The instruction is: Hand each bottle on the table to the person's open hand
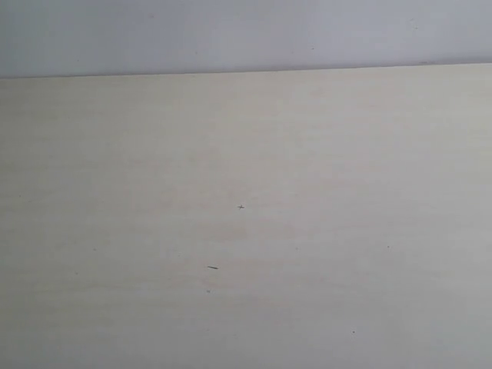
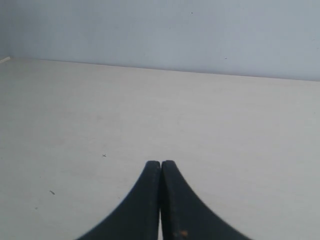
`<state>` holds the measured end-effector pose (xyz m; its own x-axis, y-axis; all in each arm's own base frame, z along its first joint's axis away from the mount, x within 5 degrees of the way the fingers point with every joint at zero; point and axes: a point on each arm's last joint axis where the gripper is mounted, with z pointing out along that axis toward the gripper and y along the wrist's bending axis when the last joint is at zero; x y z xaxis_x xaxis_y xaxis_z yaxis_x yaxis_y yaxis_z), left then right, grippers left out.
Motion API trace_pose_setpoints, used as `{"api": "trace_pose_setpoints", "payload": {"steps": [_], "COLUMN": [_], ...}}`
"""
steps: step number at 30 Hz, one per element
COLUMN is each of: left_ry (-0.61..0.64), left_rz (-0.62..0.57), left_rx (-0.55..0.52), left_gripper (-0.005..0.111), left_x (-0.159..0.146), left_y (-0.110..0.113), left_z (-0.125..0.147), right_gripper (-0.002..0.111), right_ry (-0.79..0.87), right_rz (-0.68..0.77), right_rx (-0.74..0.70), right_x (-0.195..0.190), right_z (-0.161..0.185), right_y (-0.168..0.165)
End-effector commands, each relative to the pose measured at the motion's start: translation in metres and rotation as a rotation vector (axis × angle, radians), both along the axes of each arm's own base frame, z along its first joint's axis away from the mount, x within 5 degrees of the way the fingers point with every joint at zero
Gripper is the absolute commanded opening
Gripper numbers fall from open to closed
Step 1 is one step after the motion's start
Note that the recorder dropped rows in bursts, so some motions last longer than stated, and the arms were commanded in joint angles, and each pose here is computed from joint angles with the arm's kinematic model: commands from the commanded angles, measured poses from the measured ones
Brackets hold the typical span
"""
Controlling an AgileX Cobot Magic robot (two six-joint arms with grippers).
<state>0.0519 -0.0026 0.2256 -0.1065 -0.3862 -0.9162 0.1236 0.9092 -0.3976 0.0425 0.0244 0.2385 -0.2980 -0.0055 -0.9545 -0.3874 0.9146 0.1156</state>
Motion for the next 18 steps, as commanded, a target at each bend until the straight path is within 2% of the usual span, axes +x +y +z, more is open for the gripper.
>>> {"api": "trace_pose_setpoints", "payload": {"steps": [1, 6, 11, 14, 18], "left_ry": [0.041, -0.005, -0.003, 0.001, 0.052], "left_rz": [0.063, 0.045, 0.046, 0.049, 0.084], "left_rx": [0.002, 0.088, 0.088, 0.051, -0.051], "left_gripper": [0.000, 0.000, 0.000, 0.000, 0.000], "left_x": [0.0025, 0.0042, 0.0043, 0.0043, 0.0042], "left_y": [0.0024, 0.0005, 0.0007, 0.0007, 0.0033], "left_z": [-0.0170, -0.0226, -0.0227, -0.0227, -0.0261], "right_gripper": [0.000, 0.000, 0.000, 0.000, 0.000], "right_ry": [-0.014, -0.014, -0.013, -0.013, -0.013], "right_rz": [-0.001, -0.001, -0.001, -0.001, -0.001], "right_rx": [-0.003, -0.003, -0.003, -0.003, -0.003], "right_x": [0.0000, 0.0000, 0.0000, 0.0000, 0.0000], "right_z": [0.0004, 0.0004, 0.0004, 0.0004, 0.0004], "right_y": [-0.0003, -0.0003, -0.0003, -0.0003, -0.0003]}}
